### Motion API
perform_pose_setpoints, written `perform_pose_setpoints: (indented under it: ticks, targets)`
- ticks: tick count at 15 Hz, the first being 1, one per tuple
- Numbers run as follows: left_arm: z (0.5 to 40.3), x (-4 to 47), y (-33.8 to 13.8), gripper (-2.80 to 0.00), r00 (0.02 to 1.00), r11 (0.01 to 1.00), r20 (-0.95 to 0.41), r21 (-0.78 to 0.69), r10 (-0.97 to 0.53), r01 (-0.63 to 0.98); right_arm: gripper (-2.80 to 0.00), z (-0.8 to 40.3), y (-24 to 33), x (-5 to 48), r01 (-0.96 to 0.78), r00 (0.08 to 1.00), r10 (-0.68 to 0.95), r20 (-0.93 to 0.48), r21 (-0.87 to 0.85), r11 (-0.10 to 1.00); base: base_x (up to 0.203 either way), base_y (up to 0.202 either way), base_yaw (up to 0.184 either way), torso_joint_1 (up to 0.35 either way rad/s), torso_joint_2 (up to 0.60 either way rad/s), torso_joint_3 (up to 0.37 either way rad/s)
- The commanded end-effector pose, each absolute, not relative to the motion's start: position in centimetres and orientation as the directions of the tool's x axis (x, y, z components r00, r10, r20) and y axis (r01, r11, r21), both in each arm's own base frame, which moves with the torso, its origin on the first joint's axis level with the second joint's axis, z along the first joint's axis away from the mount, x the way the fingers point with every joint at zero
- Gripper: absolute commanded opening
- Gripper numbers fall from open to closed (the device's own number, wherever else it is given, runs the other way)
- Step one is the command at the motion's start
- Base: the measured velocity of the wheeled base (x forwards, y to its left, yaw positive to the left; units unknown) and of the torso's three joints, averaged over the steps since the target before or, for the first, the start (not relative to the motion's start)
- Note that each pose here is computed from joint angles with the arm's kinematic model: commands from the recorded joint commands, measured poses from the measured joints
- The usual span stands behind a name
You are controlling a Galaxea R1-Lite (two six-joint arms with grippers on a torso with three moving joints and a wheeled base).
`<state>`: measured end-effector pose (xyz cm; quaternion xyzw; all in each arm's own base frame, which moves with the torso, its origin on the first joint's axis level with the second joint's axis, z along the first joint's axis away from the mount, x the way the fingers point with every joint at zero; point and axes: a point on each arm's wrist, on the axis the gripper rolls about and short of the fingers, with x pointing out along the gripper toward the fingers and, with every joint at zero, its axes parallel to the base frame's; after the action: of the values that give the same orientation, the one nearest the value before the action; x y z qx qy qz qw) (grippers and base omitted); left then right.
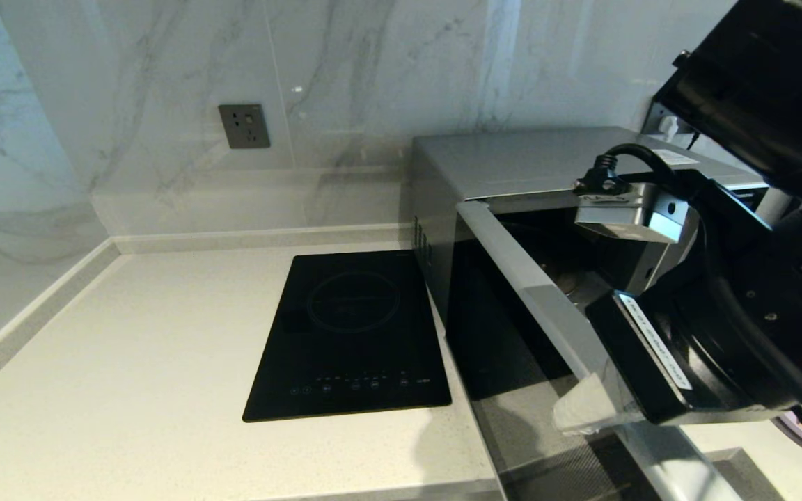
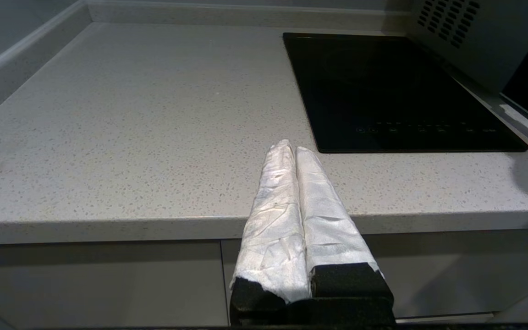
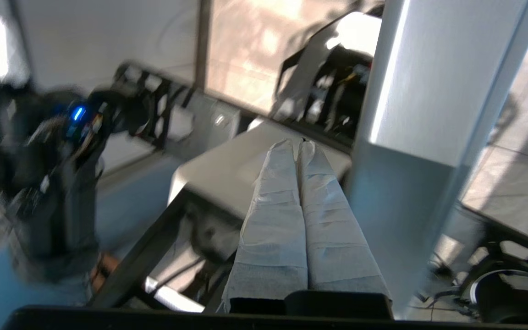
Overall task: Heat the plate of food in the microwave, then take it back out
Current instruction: Close the microwave oven
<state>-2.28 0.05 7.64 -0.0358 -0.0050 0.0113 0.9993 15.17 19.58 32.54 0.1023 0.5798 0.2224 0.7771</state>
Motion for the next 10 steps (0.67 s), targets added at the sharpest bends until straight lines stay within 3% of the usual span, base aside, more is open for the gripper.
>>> perform_pose_setpoints:
  ticks: [1,10]
  targets:
    - [7.6,-2.3,0.0,-2.8,1.0,0.997,0.008,-0.072,0.025,-0.024,-2.8,32.4,19.4,15.4,-0.202,0.256,0.434,-0.864,0.391,0.898,0.0,0.0,0.0,0.0,0.0,0.0]
    - [7.6,-2.3,0.0,-2.8,1.0,0.997,0.008,-0.072,0.025,-0.024,-2.8,32.2,16.9,17.6,0.012,0.449,0.205,-0.87,0.235,0.972,0.0,0.0,0.0,0.0,0.0,0.0]
